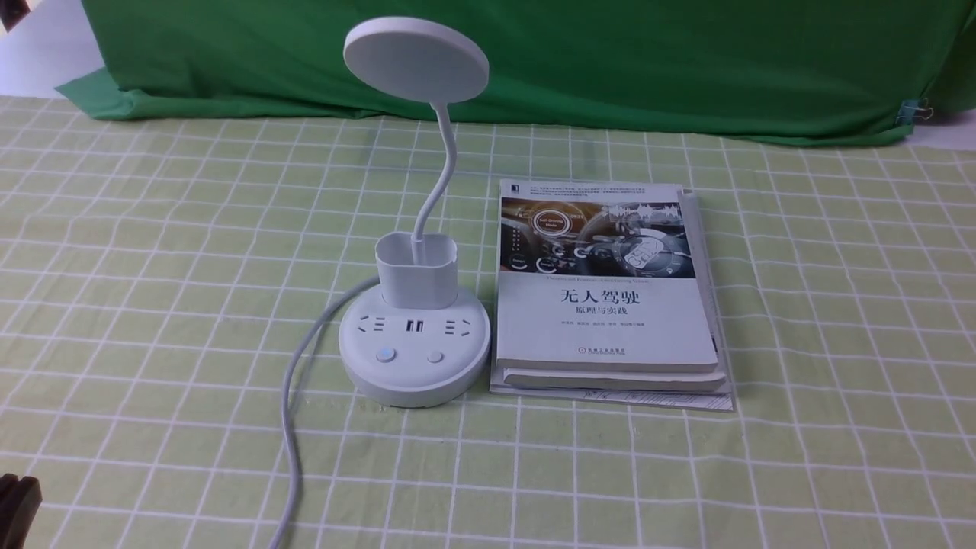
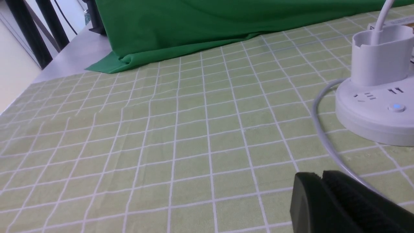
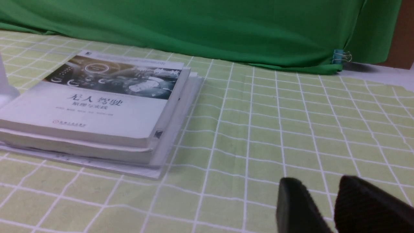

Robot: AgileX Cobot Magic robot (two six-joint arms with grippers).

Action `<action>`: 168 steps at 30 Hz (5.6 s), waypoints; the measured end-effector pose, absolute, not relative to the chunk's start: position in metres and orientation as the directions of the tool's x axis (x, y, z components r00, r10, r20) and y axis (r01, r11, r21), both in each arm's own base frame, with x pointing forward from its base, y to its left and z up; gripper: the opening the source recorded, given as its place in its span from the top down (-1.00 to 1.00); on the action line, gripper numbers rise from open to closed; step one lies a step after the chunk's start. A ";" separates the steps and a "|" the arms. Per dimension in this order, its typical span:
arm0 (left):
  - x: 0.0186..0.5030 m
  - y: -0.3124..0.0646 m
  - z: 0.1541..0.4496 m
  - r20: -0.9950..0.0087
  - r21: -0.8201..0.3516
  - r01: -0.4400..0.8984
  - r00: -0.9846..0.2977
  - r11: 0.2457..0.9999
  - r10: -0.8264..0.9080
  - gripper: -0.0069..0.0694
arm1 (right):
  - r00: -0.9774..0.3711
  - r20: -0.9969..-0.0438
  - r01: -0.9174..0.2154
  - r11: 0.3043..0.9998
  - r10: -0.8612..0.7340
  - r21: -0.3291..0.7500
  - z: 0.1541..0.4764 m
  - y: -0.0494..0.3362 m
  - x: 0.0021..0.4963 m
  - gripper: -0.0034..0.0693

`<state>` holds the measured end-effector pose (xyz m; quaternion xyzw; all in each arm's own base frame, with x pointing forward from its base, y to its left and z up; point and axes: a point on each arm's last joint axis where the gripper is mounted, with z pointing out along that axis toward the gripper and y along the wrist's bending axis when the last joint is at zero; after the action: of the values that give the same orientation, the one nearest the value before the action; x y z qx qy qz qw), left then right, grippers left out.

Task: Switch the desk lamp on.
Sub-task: Use the left arm to press the button switch on the lamp holder

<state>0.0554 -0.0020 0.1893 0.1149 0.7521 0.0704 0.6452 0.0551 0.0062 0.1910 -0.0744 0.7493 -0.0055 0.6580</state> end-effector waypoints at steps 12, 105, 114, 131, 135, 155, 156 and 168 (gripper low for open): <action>0.056 -0.003 0.209 -0.983 0.174 0.044 0.067 0.984 0.171 0.77 | -0.123 -0.985 -0.104 0.989 -0.119 -0.106 0.191 0.006 0.055 0.23; 0.363 -0.185 0.201 -0.324 0.034 0.675 -0.690 0.737 0.647 0.78 | -0.123 -0.985 -0.104 0.989 -0.120 -0.107 0.191 0.006 0.055 0.23; 0.362 -0.194 0.200 -0.342 0.057 0.680 -0.675 0.731 0.654 0.78 | -0.123 -0.985 -0.104 0.989 -0.120 -0.107 0.191 0.006 0.055 0.23; 0.356 -0.192 0.222 -0.389 0.054 0.671 -0.667 0.739 0.635 0.78 | -0.123 -0.985 -0.104 0.989 -0.120 -0.107 0.191 0.006 0.055 0.23; 0.334 -0.182 0.237 -0.444 0.046 0.665 -0.655 0.746 0.611 0.77 | -0.123 -0.985 -0.104 0.989 -0.120 -0.107 0.191 0.006 0.055 0.23; 0.331 -0.180 0.179 -0.532 0.018 0.563 -0.694 0.826 0.485 0.77 | -0.123 -0.985 -0.104 0.989 -0.120 -0.107 0.191 0.006 0.055 0.23; 0.332 -0.180 0.178 -0.534 0.019 0.563 -0.693 0.826 0.484 0.77 | -0.123 -0.985 -0.104 0.989 -0.120 -0.107 0.191 0.006 0.055 0.23; 0.331 -0.179 0.176 -0.531 0.032 0.571 -0.686 0.821 0.498 0.77 | -0.123 -0.985 -0.104 0.989 -0.119 -0.106 0.191 0.006 0.055 0.23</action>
<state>0.3315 -0.1791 0.1763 0.2917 0.9156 -0.0681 0.2682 0.0551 0.0062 0.1910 -0.0744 0.7493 -0.0055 0.6580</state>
